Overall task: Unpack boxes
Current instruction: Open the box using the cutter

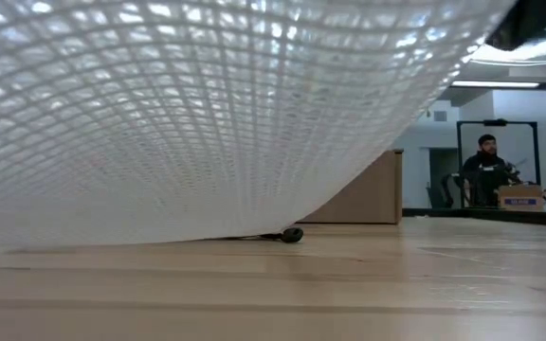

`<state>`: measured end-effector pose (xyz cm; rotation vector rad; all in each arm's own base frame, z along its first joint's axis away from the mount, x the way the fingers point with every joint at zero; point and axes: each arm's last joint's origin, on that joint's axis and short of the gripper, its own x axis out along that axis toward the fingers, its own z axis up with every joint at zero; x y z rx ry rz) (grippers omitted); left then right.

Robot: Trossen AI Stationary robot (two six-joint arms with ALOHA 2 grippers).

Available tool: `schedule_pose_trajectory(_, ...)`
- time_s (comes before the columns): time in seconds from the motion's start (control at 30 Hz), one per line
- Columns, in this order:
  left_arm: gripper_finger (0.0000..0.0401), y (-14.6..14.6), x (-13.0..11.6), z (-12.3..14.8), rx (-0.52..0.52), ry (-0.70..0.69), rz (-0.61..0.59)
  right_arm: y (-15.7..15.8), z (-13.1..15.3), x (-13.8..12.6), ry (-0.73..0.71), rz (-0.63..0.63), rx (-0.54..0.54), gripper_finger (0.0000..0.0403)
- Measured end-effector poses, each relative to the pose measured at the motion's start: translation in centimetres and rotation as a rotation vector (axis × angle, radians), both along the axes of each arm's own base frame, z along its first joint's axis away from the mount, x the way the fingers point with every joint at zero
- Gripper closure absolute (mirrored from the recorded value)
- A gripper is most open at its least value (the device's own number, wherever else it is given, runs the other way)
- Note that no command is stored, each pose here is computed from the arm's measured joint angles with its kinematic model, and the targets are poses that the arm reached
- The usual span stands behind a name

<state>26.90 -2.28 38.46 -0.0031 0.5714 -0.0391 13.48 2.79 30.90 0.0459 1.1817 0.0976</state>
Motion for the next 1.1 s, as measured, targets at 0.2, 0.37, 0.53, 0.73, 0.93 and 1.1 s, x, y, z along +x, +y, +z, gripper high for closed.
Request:
schedule_pose_trajectory(0.2, 0.0401, 0.5, -0.8, 0.0, 0.049, 0.04, -0.013, 1.9, -2.9, 1.9, 0.245, -0.337, 0.072, 0.0309)
schedule_pose_trajectory(0.37, 0.0401, 1.9, -1.3, -0.6, 0.055, 0.125, 0.037, 4.3, -3.8, 2.6, 0.274, -0.73, 0.173, 0.0309)
schedule_pose_trajectory(0.53, 0.0401, 2.9, -1.6, -0.8, 0.069, 0.151, 0.065, 7.0, -5.3, 2.4, 0.354, -1.006, 0.151, 0.0306)
schedule_pose_trajectory(0.73, 0.0401, 3.0, -1.5, -0.7, 0.131, 0.139, 0.016, 9.3, -7.6, 3.3, 0.416, -1.214, 0.09, 0.0253)
schedule_pose_trajectory(0.93, 0.0401, 3.0, -2.0, -0.2, 0.168, 0.114, -0.009, 10.3, -10.1, 4.6, 0.445, -1.354, 0.0, 0.017)
schedule_pose_trajectory(1.1, 0.0401, 3.0, -2.7, 0.2, 0.17, 0.1, -0.007, 11.2, -12.3, 5.7, 0.448, -1.447, -0.032, 0.0149)
